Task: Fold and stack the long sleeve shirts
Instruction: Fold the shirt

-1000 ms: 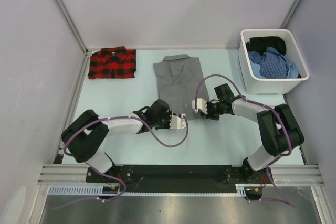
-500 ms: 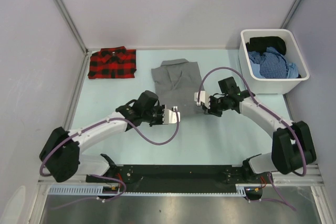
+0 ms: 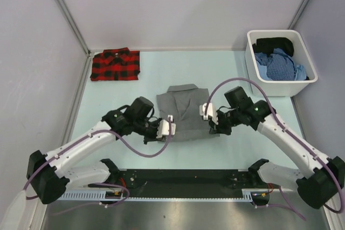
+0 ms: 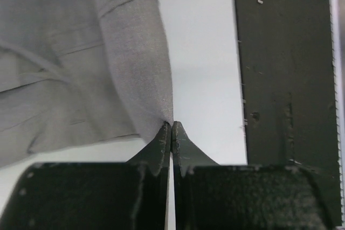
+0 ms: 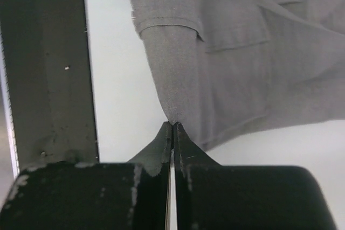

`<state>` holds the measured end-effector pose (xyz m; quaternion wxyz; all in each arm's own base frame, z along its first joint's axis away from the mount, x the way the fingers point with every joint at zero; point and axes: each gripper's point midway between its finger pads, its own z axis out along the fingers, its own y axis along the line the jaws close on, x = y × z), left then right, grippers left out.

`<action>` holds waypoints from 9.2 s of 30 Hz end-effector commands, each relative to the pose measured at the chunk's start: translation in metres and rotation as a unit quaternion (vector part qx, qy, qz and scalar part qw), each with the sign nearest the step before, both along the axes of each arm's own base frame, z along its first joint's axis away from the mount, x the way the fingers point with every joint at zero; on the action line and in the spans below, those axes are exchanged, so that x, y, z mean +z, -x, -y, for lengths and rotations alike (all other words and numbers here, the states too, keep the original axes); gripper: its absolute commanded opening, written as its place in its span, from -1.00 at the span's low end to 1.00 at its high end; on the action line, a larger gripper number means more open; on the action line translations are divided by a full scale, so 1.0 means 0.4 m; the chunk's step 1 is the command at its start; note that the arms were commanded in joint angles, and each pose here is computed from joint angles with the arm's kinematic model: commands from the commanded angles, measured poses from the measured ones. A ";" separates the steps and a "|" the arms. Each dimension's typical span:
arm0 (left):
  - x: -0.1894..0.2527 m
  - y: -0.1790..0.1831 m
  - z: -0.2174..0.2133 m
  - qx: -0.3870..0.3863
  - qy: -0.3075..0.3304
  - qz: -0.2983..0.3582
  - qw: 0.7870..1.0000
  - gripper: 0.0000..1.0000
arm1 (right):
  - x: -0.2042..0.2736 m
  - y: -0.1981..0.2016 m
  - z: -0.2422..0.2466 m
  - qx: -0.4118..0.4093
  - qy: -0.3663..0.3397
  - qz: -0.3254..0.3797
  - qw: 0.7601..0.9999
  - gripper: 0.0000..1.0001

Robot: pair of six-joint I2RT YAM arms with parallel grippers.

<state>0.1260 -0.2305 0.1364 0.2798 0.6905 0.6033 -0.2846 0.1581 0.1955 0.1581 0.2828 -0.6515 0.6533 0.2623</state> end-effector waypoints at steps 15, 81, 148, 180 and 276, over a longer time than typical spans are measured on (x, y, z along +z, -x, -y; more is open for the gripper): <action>-0.017 -0.644 -0.025 0.177 -0.024 -0.028 0.984 -1.00 | -0.053 -0.607 -0.028 -0.059 -0.014 -0.077 0.995 -1.00; 0.100 -0.490 0.091 0.344 0.229 -0.412 0.812 0.99 | 0.052 -0.526 -0.188 -0.265 -0.204 -0.422 0.843 0.99; -0.188 -0.894 -0.060 0.557 0.242 -0.374 0.701 0.99 | -0.235 -0.948 -0.102 -0.396 -0.258 -0.412 0.779 0.99; -0.250 -0.726 -0.172 0.562 0.098 -0.386 0.725 0.40 | -0.306 -0.822 0.096 -0.489 -0.138 -0.355 0.785 0.20; -0.371 -0.426 0.159 0.486 0.083 -0.535 0.686 0.22 | -0.122 -0.377 0.055 -0.204 0.032 -0.138 0.969 0.27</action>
